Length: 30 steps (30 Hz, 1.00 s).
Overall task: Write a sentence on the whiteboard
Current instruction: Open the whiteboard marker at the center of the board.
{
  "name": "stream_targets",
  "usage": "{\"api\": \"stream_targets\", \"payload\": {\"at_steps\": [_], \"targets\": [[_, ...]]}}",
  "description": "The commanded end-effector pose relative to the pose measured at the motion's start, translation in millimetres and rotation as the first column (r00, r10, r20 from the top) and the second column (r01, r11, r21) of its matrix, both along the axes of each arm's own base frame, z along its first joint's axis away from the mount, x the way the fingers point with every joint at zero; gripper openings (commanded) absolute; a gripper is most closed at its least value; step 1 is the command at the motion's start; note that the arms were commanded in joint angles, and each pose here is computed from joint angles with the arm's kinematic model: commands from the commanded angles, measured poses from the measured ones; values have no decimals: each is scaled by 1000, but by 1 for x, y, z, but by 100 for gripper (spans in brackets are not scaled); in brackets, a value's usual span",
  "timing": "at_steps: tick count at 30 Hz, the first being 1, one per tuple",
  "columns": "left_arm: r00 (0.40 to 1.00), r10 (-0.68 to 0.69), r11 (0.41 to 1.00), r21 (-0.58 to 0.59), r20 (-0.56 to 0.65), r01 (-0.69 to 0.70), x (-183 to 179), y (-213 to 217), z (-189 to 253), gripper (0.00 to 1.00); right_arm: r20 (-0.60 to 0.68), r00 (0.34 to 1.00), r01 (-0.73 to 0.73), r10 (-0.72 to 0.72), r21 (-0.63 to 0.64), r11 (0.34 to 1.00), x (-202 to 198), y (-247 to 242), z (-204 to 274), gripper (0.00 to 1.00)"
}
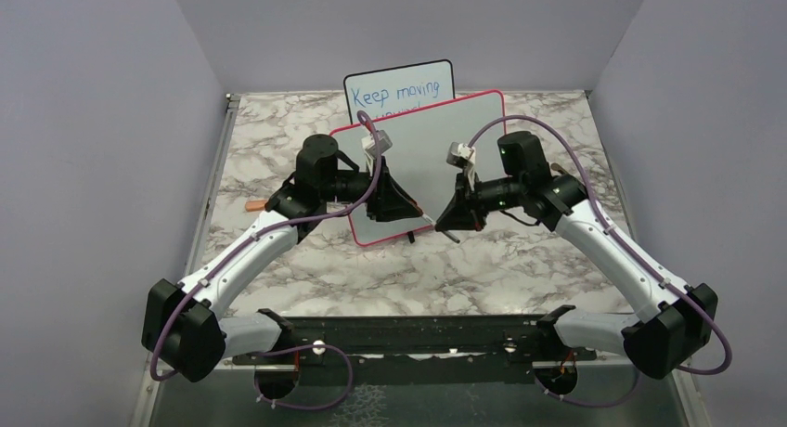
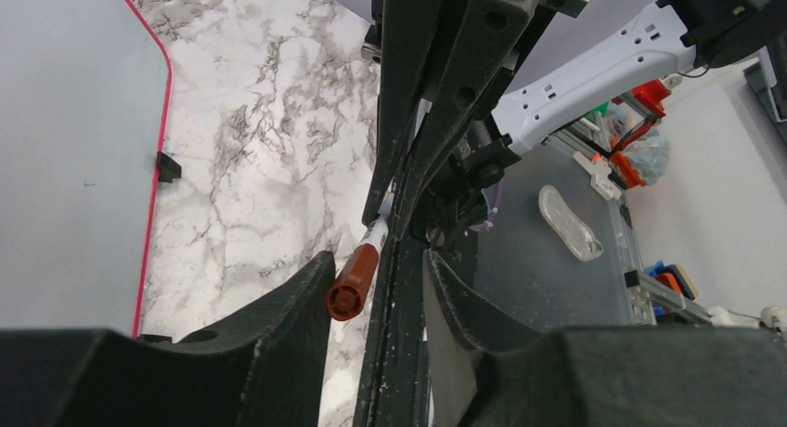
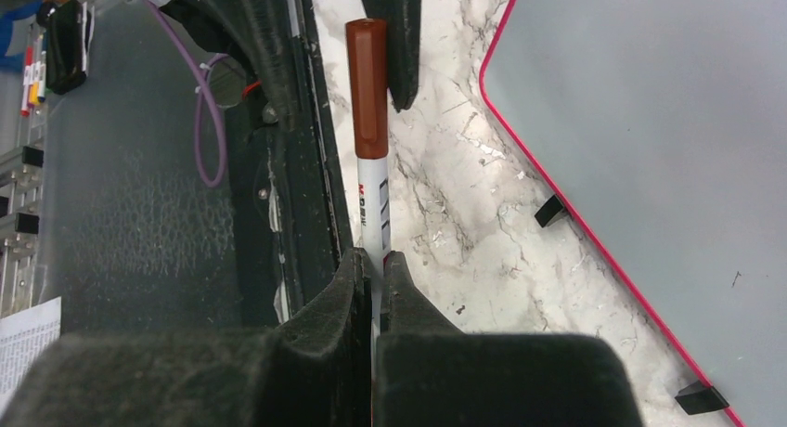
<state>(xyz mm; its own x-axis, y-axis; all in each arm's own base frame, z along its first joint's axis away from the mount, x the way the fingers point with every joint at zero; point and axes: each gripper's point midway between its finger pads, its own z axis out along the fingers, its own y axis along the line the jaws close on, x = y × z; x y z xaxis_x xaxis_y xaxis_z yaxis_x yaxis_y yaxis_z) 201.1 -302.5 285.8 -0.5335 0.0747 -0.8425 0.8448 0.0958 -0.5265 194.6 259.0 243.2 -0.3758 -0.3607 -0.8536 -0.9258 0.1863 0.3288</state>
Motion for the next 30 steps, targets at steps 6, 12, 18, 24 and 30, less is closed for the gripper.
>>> {"api": "stream_targets", "payload": {"at_steps": [6,12,18,24,30], "targets": [[998,-57,997,-43,34,58,-8,-1,13,20,38,999,-22,21,36,999,3,8,11,0],[1000,-6,998,-61,27,8,-5,3,15,0,44,999,-11,9,53,999,4,9,14,1],[987,159,981,-111,0,-158,6,17,22,0,61,996,55,-65,155,986,7,13,25,22],[957,288,943,-162,-33,-290,7,32,25,0,46,980,172,-192,271,947,14,12,40,31],[917,388,887,-233,-89,-398,6,47,29,0,14,963,240,-269,408,881,16,11,57,51]]}}
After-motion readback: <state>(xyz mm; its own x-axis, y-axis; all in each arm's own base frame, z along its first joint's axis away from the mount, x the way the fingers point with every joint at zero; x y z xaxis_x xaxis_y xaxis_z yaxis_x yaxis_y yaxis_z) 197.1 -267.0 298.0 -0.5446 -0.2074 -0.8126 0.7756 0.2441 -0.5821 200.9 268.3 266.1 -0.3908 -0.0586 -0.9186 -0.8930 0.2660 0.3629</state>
